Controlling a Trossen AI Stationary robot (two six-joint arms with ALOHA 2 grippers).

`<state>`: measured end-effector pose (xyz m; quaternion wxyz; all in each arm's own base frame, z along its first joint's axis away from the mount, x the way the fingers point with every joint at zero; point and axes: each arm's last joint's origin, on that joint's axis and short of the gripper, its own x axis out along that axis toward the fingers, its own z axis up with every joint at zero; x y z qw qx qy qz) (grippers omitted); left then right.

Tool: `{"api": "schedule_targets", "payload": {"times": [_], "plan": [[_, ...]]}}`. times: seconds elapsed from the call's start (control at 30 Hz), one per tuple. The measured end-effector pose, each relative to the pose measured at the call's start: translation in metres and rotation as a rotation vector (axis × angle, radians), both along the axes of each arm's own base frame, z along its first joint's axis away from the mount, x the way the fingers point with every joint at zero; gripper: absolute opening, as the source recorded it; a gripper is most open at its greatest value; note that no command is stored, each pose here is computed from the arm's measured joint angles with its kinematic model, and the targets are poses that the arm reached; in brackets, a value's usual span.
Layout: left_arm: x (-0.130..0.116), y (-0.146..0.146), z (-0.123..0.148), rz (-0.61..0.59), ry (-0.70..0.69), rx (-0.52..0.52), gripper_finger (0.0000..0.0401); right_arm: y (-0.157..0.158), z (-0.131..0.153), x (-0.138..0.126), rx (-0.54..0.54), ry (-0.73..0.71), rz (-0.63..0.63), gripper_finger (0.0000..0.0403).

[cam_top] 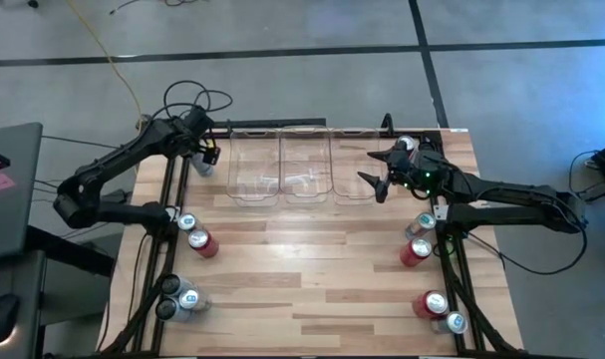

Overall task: Sort soda cans
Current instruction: Put the white-blue soda can into the left transparent bin

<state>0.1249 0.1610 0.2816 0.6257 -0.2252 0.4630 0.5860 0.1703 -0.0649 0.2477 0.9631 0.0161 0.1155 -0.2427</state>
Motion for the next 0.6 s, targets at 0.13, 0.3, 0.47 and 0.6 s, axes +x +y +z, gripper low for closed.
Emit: {"api": "schedule_targets", "payload": {"times": [0.13,0.3,0.47,0.6], "plan": [[-0.0034,0.0014,-0.0059,-0.006,-0.009,-0.044,0.0398,0.0,0.0,0.0,0.007,-0.003,-0.002,0.035],[-0.003,0.0014,-0.0087,-0.01,-0.008,-0.045,0.0398,0.0,0.0,0.0,0.008,-0.004,-0.002,0.035],[-0.0029,0.0014,-0.0088,-0.008,-0.014,-0.048,0.0388,0.0,-0.0002,0.0,0.008,-0.002,-0.002,0.035],[-0.0025,0.0019,-0.0086,-0.001,-0.023,-0.042,0.0368,0.0,-0.0005,-0.0001,0.009,0.001,-0.002,0.035]]}}
